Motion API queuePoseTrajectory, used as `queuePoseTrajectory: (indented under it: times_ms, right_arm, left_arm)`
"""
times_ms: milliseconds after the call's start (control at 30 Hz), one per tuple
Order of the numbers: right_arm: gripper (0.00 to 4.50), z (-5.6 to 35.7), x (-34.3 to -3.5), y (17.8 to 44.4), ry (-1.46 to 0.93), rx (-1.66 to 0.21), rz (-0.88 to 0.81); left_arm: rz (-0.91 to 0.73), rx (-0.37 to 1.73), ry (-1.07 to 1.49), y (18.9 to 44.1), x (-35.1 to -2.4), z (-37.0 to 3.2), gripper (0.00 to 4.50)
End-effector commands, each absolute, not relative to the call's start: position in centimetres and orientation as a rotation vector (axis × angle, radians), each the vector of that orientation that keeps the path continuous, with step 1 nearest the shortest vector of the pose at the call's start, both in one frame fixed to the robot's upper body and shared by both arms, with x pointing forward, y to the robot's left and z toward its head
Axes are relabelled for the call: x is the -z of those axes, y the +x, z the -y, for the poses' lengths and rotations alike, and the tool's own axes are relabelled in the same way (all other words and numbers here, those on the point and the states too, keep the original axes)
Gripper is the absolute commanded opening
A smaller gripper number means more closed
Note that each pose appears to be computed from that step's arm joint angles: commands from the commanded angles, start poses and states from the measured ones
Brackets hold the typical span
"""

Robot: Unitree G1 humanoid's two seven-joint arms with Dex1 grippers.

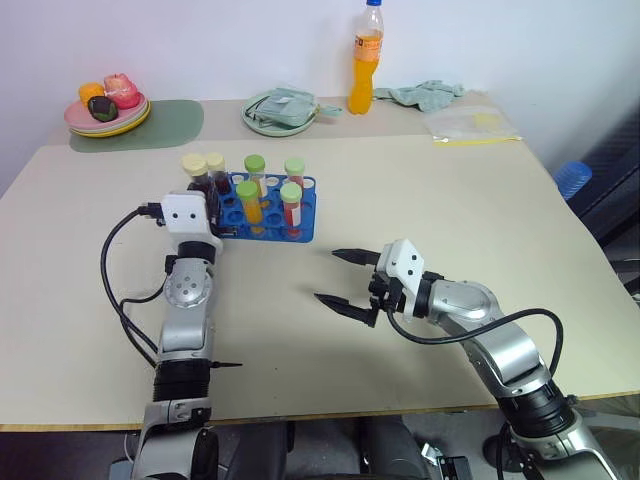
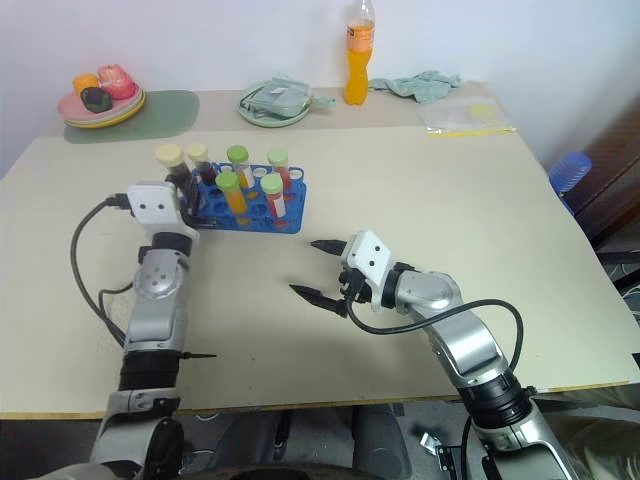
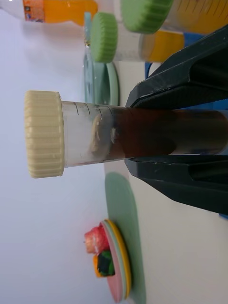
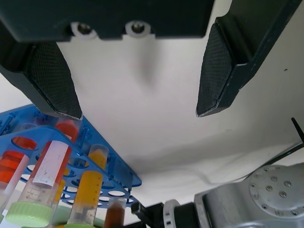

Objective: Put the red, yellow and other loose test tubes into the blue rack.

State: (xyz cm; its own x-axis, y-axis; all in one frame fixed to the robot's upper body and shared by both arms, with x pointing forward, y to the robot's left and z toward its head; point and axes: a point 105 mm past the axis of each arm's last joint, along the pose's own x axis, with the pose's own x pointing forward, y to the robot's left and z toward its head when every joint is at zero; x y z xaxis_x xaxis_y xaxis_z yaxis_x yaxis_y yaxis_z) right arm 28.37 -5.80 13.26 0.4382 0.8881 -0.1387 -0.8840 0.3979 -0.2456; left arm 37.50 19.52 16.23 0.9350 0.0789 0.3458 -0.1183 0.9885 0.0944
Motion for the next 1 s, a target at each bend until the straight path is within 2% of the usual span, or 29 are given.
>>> queuePoseTrajectory:
  times_ms: [33,300,800,1000]
  right_arm:
    - [4.24,5.5,-14.5,28.0,-0.309,-1.121,0.074]
    - [4.24,5.5,-14.4,28.0,-0.307,-1.119,0.073]
    - [4.24,5.4,-14.3,28.0,-0.296,-1.12,0.073]
    - [4.24,5.1,-15.4,28.0,-0.245,-1.114,0.122]
  left_arm:
    - [0.385,-0.081,0.115,37.7,-16.9,-19.1,0.72]
    - [0.36,-0.099,0.135,38.3,-16.4,-19.5,0.72]
    - [0.343,-0.097,0.114,37.3,-15.8,-18.9,0.72]
    - [0.327,-0.094,0.098,37.5,-15.5,-18.8,0.72]
